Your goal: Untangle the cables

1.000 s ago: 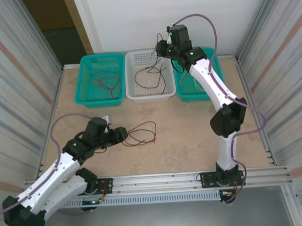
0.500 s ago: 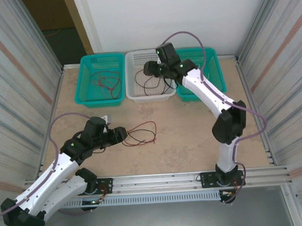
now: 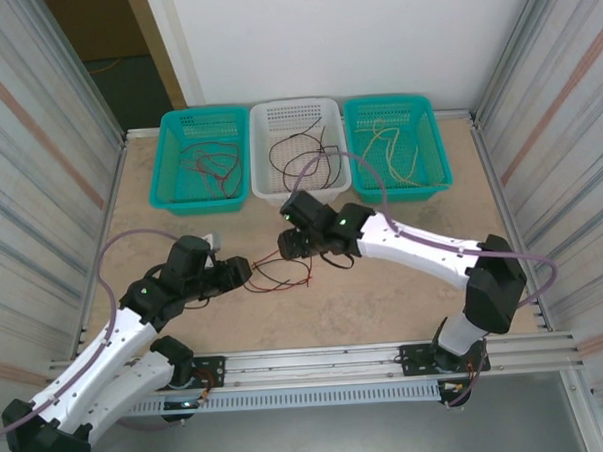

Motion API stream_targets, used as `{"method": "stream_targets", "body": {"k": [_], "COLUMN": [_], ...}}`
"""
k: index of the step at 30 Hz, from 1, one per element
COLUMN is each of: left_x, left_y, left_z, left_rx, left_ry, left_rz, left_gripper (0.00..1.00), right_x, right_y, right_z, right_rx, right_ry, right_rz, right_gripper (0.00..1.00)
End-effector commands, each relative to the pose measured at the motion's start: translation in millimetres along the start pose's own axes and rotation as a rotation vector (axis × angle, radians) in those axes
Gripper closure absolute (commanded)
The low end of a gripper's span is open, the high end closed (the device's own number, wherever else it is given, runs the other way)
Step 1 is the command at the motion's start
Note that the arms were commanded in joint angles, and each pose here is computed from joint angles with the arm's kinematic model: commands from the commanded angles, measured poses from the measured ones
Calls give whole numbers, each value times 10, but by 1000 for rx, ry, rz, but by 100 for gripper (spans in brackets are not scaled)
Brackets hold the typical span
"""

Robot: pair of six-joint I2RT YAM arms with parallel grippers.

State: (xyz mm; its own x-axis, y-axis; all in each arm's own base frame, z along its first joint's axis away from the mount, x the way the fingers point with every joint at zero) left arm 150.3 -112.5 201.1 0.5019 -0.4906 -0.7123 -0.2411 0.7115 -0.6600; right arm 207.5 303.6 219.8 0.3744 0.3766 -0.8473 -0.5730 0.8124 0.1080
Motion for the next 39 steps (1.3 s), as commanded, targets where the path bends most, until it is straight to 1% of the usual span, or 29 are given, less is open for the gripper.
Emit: {"method": "stream_targets", "body": {"k": [1, 5, 7, 9, 11, 15, 19, 23, 26, 30, 35, 37, 39], "left_x": [13, 6, 6, 12, 6, -1, 24, 58, 70, 63, 101, 118, 123], "left_y": [38, 76, 98, 116, 132, 151, 125, 99, 88, 86, 90, 71, 47], "left_z": [-38, -55, -61, -77, -95, -97, -81, -68, -63, -60, -56, -48, -37], "left_rx": [-43, -48, -55, -65, -73, -59, -56, -54, -52, -48, -50, -49, -49], "left_ry": [26, 28, 26, 31, 36, 28, 34, 43, 44, 41, 44, 48, 50], "left_rz": [-17, -12, -10, -17, -24, -24, -24, -25, -27, -27, -24, -27, -31], "left_gripper": [45, 49, 51, 56, 58, 63, 66, 70, 71, 73, 74, 75, 75], "right_x": [261, 622, 765, 873, 916, 954, 1001, 1032, 1072, 991, 974, 1005, 1033], "right_y": [146, 210, 146, 46, -54, -220, -250, -288, -330, -281, -171, -182, -184], "right_z": [-165, -215, -237, -274, -317, -364, -392, -418, -452, -463, -549, -570, -570], "right_rx": [-2, -37, -21, 10, 41, 108, 126, 145, 170, 158, 154, 159, 165], "right_ry": [73, 192, 254, 312, 342, 357, 385, 403, 428, 425, 451, 466, 474], "right_rz": [-36, -97, -123, -157, -196, -205, -198, -210, -201, -208, -146, -142, -128], "right_gripper": [47, 52, 53, 54, 54, 59, 61, 61, 69, 68, 57, 56, 59]}}
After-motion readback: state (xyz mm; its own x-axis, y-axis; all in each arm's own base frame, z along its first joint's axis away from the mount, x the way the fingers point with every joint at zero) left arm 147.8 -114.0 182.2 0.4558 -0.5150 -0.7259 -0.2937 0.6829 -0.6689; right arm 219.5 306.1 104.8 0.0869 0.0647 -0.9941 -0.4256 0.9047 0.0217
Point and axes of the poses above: each hand's point on the last joint's axis, 136 mm out from that joint toward the fingers, its own x axis out along the fingers, its own y axis along the line the jaws close on, z = x × y, the point moved 8 cm from there along -x, back along the fingers, and after that the axes turned 15 degrees about -x, right-handed, at the moved point
